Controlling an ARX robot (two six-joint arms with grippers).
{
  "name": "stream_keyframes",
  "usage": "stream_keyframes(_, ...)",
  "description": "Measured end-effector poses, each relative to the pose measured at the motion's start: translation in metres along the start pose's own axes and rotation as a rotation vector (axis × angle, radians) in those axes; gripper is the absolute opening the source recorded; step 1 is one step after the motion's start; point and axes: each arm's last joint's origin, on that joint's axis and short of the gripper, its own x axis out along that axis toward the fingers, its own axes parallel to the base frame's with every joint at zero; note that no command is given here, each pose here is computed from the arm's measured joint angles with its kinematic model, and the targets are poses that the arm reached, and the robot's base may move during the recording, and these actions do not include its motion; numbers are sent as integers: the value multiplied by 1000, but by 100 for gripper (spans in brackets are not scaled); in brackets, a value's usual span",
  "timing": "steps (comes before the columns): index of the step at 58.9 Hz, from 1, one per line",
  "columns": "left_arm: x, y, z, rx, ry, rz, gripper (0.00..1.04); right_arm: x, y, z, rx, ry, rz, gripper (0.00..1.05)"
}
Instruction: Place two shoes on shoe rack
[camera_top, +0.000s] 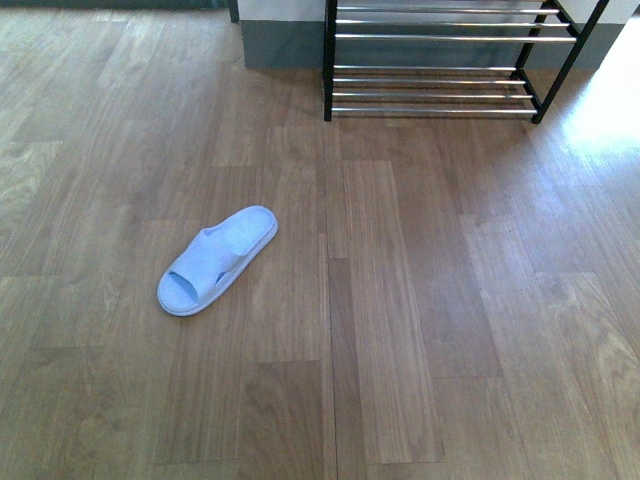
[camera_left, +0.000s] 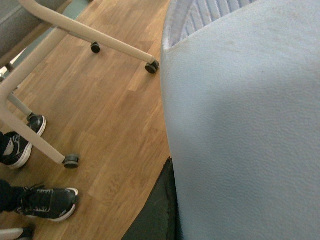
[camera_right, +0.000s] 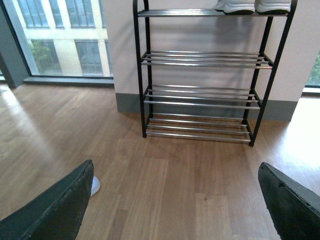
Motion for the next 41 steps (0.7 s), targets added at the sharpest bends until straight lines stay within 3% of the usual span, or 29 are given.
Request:
stream_keyframes(38,0,0,0,4,3,2,2,0,0,0,0,2,6,95)
stream_keyframes(41,0,0,0,4,2,2,2,0,1,-2,-27,78,55,95)
